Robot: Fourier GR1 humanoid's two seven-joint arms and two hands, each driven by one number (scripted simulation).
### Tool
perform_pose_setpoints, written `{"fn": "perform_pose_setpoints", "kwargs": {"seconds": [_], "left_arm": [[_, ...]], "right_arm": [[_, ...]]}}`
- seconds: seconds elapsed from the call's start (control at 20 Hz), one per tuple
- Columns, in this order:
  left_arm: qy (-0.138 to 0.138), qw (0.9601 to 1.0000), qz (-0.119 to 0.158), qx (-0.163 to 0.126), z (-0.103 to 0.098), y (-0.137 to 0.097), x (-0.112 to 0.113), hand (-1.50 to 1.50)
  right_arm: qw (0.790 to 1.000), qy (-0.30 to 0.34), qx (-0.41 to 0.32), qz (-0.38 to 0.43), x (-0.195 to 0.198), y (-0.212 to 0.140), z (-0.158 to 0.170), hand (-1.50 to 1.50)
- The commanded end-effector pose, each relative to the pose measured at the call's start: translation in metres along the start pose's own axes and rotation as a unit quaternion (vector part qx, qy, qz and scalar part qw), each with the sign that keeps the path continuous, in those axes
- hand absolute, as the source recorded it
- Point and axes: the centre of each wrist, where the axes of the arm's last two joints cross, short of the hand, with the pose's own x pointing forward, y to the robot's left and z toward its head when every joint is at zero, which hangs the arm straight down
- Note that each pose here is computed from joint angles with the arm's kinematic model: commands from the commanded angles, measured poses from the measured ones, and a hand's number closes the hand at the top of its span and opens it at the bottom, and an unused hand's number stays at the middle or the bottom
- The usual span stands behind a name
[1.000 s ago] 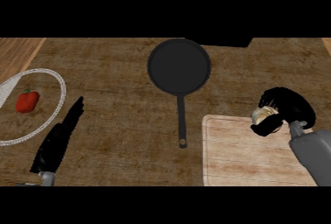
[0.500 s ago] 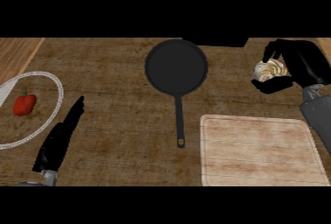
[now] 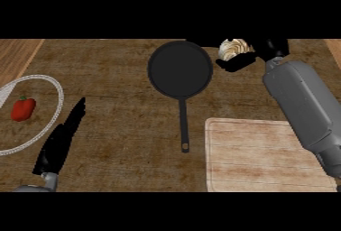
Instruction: Pick the cupcake from the cutting board and place it in the pan
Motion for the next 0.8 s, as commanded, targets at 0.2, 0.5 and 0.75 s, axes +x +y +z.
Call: {"fn": "perform_pose_setpoints", "kwargs": {"seconds": [0.2,0.5,0.75], "left_arm": [[0.002,1.0000,0.004,-0.006,-0.003,-0.002,-0.009,0.00],[-0.007,0.9999,-0.002,-0.012,-0.006,0.001,0.007,0.00],[-0.022,0.9995,0.004,-0.023,-0.003,-0.016,0.005,0.00]], "right_arm": [[0.996,-0.001,0.050,-0.074,0.057,0.044,-0.039,1.50],[0.993,0.014,0.091,-0.080,0.083,0.075,-0.040,1.50],[0.992,0.008,0.127,-0.025,0.086,0.094,-0.033,1.50]]}}
